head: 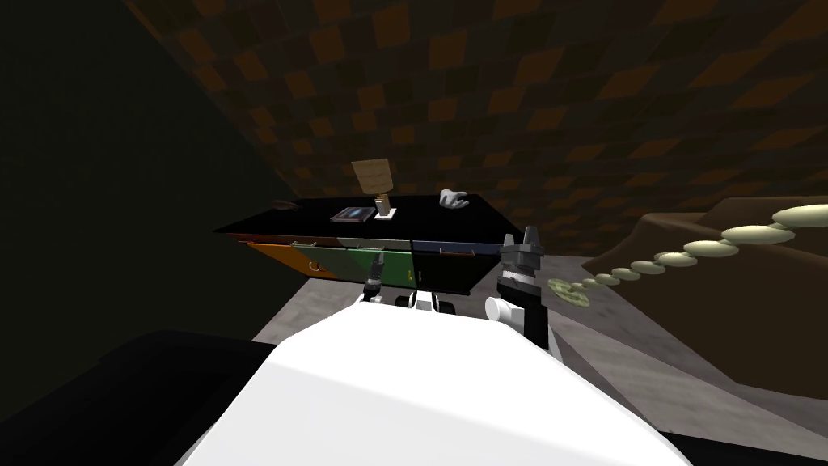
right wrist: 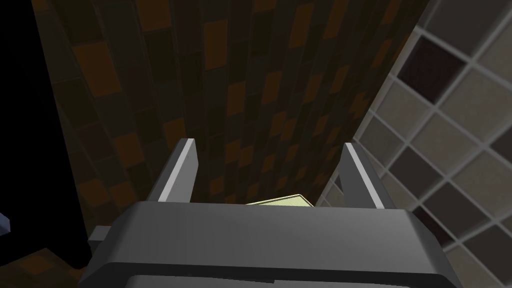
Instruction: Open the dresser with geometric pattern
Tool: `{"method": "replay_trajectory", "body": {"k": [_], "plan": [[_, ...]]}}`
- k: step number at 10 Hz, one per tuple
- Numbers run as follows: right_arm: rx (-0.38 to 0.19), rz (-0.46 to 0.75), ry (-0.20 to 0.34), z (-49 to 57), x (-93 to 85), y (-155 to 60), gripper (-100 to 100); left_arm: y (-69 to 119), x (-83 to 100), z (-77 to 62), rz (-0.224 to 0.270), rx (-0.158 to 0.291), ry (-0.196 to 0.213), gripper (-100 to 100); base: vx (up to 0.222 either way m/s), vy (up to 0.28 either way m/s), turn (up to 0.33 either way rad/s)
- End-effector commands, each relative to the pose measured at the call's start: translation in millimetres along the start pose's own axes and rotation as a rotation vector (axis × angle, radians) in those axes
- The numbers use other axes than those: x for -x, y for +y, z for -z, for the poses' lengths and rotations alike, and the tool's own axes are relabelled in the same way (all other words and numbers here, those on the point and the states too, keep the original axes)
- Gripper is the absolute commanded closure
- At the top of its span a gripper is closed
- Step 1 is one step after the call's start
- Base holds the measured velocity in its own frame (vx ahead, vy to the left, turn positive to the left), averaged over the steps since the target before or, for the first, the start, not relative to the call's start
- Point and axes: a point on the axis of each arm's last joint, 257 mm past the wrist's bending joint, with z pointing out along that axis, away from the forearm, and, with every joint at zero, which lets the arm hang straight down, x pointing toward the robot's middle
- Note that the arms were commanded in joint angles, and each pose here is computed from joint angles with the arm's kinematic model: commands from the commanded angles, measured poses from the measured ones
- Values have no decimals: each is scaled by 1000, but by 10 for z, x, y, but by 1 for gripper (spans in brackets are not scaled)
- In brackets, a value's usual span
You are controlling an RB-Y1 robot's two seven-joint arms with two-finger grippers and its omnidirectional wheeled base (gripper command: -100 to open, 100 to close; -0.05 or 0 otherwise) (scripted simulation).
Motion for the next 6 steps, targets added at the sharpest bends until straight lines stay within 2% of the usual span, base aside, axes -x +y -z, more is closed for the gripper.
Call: {"method": "replay_trajectory", "body": {"k": [1, 2, 3, 4, 5, 6], "plan": [[0, 0, 0, 0, 0, 0, 0, 102, 325, -50, -12, -2, -6, -100, -42, -83, -104], [0, 0, 0, 0, 0, 0, 0, 138, 323, -17, -11, 11, -6, -100, -29, -79, -44], [0, 0, 0, 0, 0, 0, 0, 150, 558, -107, -21, -6, -14, -100, -26, -100, -90], [0, 0, 0, 0, 0, 0, 0, 256, 556, -9, -19, 32, -15, -100, -31, -88, -52], [0, 0, 0, 0, 0, 0, 0, 203, 799, -153, -30, -4, -26, -100, -35, -106, -105], [0, 0, 0, 0, 0, 0, 0, 300, 801, -61, -28, 31, -29, -100, -33, -90, -38]]}}
